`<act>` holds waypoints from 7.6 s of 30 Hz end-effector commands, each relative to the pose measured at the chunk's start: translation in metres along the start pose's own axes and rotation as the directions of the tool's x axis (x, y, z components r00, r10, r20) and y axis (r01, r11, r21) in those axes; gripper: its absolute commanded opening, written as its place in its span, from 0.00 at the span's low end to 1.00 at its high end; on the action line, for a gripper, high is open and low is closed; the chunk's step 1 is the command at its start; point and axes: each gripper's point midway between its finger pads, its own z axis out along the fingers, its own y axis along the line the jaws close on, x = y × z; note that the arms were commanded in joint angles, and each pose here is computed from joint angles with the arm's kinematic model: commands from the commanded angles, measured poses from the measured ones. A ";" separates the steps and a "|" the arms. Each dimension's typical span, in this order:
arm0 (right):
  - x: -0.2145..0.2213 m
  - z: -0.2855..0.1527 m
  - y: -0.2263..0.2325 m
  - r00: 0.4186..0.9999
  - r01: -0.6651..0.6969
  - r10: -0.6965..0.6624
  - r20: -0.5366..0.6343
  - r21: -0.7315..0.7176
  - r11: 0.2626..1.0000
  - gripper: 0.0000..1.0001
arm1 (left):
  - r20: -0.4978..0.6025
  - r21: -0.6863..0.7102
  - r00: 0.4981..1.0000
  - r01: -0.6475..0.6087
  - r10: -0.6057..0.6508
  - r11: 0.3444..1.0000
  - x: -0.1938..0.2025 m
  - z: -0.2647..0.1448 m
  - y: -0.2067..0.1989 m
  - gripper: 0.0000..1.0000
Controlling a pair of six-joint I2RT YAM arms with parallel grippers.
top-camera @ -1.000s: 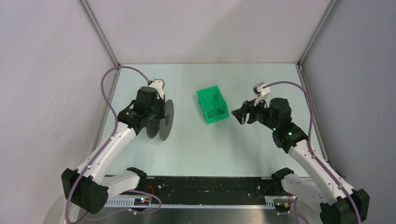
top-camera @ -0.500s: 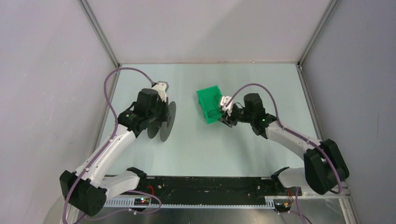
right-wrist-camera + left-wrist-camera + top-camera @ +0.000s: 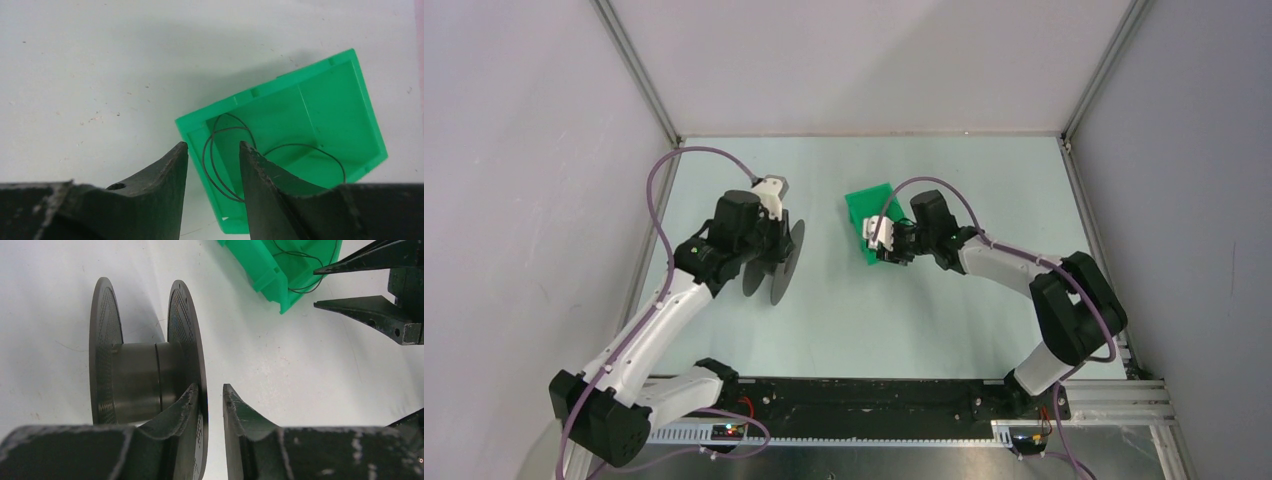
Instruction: Wrap the cables
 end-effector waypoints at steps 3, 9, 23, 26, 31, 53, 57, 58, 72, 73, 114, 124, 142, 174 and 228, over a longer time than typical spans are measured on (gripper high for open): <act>0.007 0.003 -0.001 0.996 0.065 -0.068 -0.057 -0.059 0.996 0.46 | 0.003 0.049 1.000 0.008 -0.008 0.999 -0.001 0.003 -0.010 0.28; 0.017 0.003 0.006 0.992 0.061 -0.070 -0.100 -0.092 0.994 0.46 | 0.010 -0.013 1.000 0.005 -0.005 1.000 -0.001 0.004 0.001 0.29; 0.027 0.008 -0.011 0.984 0.099 -0.101 -0.148 -0.023 0.995 0.34 | 0.048 -0.080 0.999 0.019 -0.015 0.997 -0.006 -0.002 0.013 0.42; 0.024 0.005 -0.014 0.983 0.110 -0.110 -0.146 -0.013 0.994 0.18 | 0.049 -0.080 0.999 0.017 -0.014 0.997 -0.006 -0.002 0.012 0.43; 0.009 -0.002 -0.017 0.986 0.123 -0.122 -0.114 -0.001 0.992 0.00 | 0.051 -0.073 0.999 0.017 -0.013 0.997 -0.007 -0.003 0.011 0.44; -0.113 -0.133 -0.060 0.945 -0.319 0.259 0.200 0.386 0.866 0.00 | 0.032 -0.046 0.999 0.018 -0.016 0.999 -0.003 0.000 0.006 0.32; -0.106 -0.169 -0.037 0.857 -0.513 0.478 0.194 0.411 0.753 0.00 | 0.030 0.001 0.999 0.016 -0.016 1.000 -0.003 -0.002 -0.002 0.10; -0.100 -0.174 -0.033 0.834 -0.545 0.520 0.186 0.431 0.719 0.00 | 0.030 0.017 0.999 0.015 -0.016 1.000 -0.003 -0.002 -0.005 0.04; -0.011 -0.118 0.087 0.297 -0.870 0.955 -0.017 0.406 0.278 0.32 | 0.058 0.089 0.998 -0.008 0.003 0.996 -0.007 -0.014 -0.020 0.00; -0.009 -0.118 0.085 0.294 -0.866 0.956 -0.004 0.423 0.268 0.33 | 0.061 0.087 0.998 -0.009 0.004 0.996 -0.008 -0.014 -0.020 0.00; 0.026 -0.038 0.094 0.335 -0.854 0.941 0.051 0.439 0.280 0.34 | 0.076 0.013 0.997 -0.024 0.023 1.000 -0.007 -0.014 -0.009 0.00; 0.031 -0.019 0.123 0.404 -0.818 0.912 -0.074 0.417 0.396 0.35 | 0.075 0.014 0.997 -0.024 0.023 1.000 -0.007 -0.014 -0.009 0.00; 0.040 -0.015 0.123 0.375 -0.799 0.921 -0.104 0.468 0.378 0.00 | 0.076 0.018 0.997 -0.019 0.018 1.000 -0.007 -0.015 -0.010 0.00; -0.045 -0.354 -0.006 0.413 -0.718 0.658 0.630 0.669 -0.190 0.00 | 0.113 0.251 0.966 -0.253 0.232 0.934 0.022 -0.044 -0.104 0.00; -0.134 -0.122 0.008 0.084 -0.994 0.907 0.413 0.093 0.049 0.00 | 0.577 -0.095 0.118 -0.973 0.809 0.210 -0.031 -0.072 -0.170 0.57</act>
